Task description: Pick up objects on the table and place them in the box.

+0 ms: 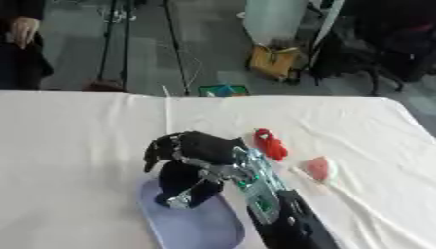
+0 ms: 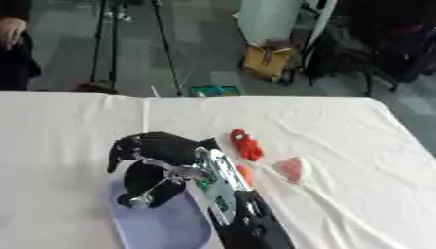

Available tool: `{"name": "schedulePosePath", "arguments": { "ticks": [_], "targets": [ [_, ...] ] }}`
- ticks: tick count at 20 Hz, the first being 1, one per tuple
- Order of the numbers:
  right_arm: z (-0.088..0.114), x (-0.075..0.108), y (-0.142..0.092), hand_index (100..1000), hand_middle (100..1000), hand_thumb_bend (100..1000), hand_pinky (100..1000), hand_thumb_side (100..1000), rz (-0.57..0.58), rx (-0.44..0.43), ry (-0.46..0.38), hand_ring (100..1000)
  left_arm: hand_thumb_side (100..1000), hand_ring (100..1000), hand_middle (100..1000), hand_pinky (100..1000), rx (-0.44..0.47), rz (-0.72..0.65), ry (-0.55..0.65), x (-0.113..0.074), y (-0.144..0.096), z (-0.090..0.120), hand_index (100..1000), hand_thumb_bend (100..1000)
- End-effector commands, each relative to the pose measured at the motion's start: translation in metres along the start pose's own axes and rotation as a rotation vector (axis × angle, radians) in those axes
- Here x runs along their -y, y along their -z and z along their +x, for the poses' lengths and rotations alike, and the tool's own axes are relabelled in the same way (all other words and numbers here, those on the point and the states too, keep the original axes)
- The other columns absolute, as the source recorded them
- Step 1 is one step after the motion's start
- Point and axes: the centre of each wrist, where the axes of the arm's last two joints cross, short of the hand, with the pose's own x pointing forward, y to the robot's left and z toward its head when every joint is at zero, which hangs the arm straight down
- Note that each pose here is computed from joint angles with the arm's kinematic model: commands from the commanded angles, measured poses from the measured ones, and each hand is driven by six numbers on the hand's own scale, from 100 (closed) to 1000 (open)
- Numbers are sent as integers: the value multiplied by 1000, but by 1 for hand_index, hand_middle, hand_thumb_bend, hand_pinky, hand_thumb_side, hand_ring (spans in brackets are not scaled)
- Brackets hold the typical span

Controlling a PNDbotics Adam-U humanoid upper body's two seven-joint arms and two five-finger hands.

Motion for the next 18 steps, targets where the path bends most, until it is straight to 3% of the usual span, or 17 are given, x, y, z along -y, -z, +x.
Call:
{"name": "schedulePosePath", "arguments": {
  "ticks": [1,18],
  "targets": [
    [4,11,2,769,770,477,577,375,262,230,-155,785,913,786,668,841,24,-19,-9,2,9,3,647,170],
    [4,26,-6,809,828,532,648,433,217,260,-131,839,910,785,666,839,21,-10,-21,2,10,2,645,173]
  ]
}}
